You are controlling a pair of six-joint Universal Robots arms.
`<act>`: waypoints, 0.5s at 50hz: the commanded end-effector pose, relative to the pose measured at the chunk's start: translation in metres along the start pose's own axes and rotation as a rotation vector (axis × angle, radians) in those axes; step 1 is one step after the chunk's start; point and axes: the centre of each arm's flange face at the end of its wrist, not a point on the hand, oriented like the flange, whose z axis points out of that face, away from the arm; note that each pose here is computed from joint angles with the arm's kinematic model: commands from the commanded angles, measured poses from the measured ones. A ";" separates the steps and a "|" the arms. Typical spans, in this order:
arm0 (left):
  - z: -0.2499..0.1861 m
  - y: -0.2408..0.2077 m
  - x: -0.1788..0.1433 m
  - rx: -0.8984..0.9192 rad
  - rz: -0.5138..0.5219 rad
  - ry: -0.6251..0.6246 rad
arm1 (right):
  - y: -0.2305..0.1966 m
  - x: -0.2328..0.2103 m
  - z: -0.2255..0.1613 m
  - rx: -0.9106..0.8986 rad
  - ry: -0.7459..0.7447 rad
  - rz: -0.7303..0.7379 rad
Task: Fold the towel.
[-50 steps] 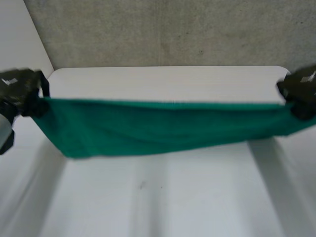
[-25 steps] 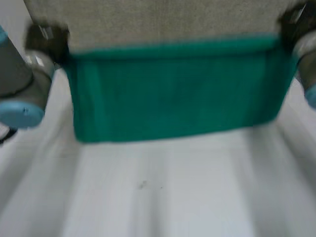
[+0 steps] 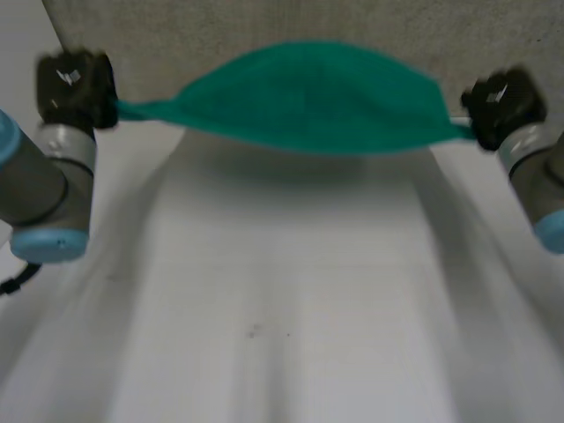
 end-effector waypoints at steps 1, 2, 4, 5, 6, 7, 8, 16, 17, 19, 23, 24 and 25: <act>-0.035 0.071 0.017 -0.226 0.027 0.083 | 0.060 -0.059 -0.005 -0.189 -0.169 0.008; -0.045 0.080 0.019 -0.270 0.042 0.106 | 0.065 -0.064 -0.008 -0.215 -0.195 0.008; -0.061 0.090 0.020 -0.337 0.070 0.138 | 0.072 -0.069 -0.024 -0.303 -0.278 0.011; -0.069 0.094 0.020 -0.376 0.091 0.153 | 0.071 -0.069 -0.030 -0.326 -0.302 0.009; -0.085 0.099 0.016 -0.455 0.148 0.177 | 0.070 -0.066 -0.035 -0.347 -0.323 0.006; -0.092 0.099 0.012 -0.493 0.182 0.185 | 0.067 -0.062 -0.042 -0.366 -0.345 0.002; -0.098 0.098 0.007 -0.528 0.214 0.192 | 0.062 -0.058 -0.049 -0.380 -0.368 -0.008; -0.165 0.069 -0.021 -0.846 0.404 0.342 | 0.054 -0.038 -0.127 -0.504 -0.668 -0.320; -0.168 0.063 -0.020 -0.843 0.407 0.353 | 0.055 -0.036 -0.129 -0.502 -0.675 -0.344; -0.168 0.058 -0.017 -0.816 0.405 0.360 | 0.056 -0.034 -0.128 -0.490 -0.668 -0.372; -0.156 0.053 -0.011 -0.723 0.398 0.365 | 0.054 -0.027 -0.111 -0.441 -0.559 -0.377; -0.151 0.052 -0.010 -0.697 0.400 0.355 | 0.054 -0.026 -0.102 -0.418 -0.511 -0.365; -0.141 0.053 -0.008 -0.649 0.400 0.338 | 0.055 -0.026 -0.097 -0.409 -0.490 -0.354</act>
